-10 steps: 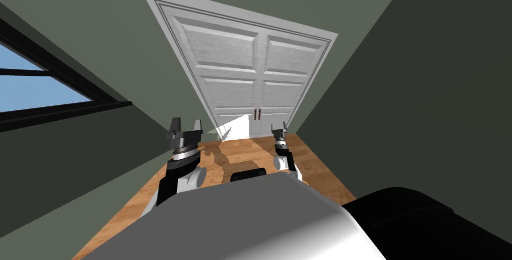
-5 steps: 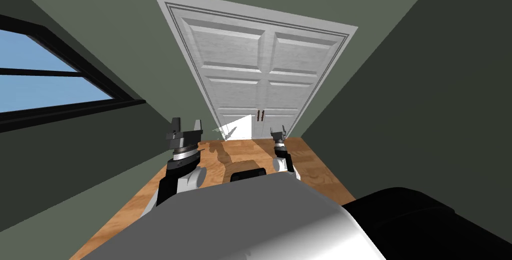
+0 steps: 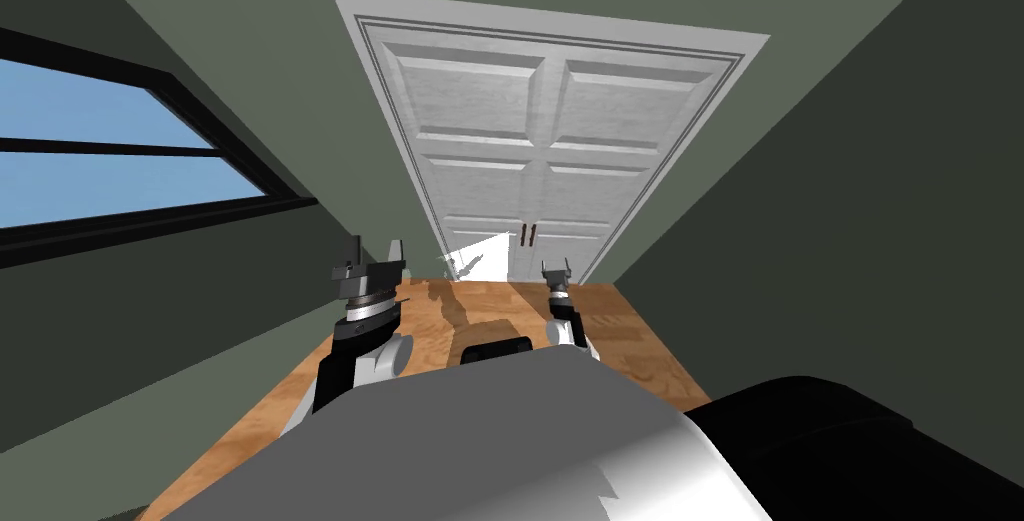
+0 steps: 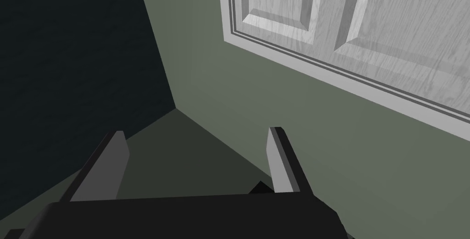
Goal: Pull the door open
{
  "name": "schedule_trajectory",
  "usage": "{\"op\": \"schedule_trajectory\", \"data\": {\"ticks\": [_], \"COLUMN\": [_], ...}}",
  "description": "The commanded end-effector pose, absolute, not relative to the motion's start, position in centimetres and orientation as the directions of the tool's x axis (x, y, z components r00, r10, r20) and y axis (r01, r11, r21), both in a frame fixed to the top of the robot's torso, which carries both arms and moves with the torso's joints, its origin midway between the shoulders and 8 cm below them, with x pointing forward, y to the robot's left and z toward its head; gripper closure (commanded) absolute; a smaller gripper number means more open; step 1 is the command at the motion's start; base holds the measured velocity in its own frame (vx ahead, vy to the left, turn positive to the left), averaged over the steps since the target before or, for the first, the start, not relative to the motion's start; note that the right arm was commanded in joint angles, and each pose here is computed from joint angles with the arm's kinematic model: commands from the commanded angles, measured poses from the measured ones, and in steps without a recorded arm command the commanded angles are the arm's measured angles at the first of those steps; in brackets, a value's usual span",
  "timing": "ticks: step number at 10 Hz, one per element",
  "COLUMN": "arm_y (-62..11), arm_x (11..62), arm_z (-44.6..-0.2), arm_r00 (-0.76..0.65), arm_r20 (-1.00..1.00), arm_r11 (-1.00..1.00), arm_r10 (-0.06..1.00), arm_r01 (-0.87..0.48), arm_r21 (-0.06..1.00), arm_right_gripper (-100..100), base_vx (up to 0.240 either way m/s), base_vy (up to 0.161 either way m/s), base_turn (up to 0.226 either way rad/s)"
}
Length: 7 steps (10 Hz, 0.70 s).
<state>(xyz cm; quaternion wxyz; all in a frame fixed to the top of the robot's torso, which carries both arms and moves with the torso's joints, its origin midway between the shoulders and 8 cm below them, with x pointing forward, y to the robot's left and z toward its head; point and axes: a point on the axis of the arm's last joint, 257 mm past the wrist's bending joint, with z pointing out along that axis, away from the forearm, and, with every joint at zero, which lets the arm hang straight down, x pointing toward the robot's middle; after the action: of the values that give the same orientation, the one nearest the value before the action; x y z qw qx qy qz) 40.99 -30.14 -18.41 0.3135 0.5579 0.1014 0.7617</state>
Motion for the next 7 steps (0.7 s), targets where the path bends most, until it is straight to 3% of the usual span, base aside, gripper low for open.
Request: {"op": "schedule_trajectory", "data": {"ticks": [1, 7], "arm_y": [-30.4, -33.2], "arm_x": [41.2, 40.5], "arm_z": [-19.2, -26.0], "arm_r00": [-0.177, -0.113], "arm_r20": [0.803, 0.915], "arm_r11": [-0.797, -0.881], "arm_r10": [0.569, 0.388], "arm_r01": [-0.359, -0.336], "arm_r21": [0.486, 0.333], "arm_right_gripper": [-100, -100], "base_vx": [0.073, 0.08], "base_vy": [-0.035, -0.034], "base_turn": [0.045, 0.17]}}
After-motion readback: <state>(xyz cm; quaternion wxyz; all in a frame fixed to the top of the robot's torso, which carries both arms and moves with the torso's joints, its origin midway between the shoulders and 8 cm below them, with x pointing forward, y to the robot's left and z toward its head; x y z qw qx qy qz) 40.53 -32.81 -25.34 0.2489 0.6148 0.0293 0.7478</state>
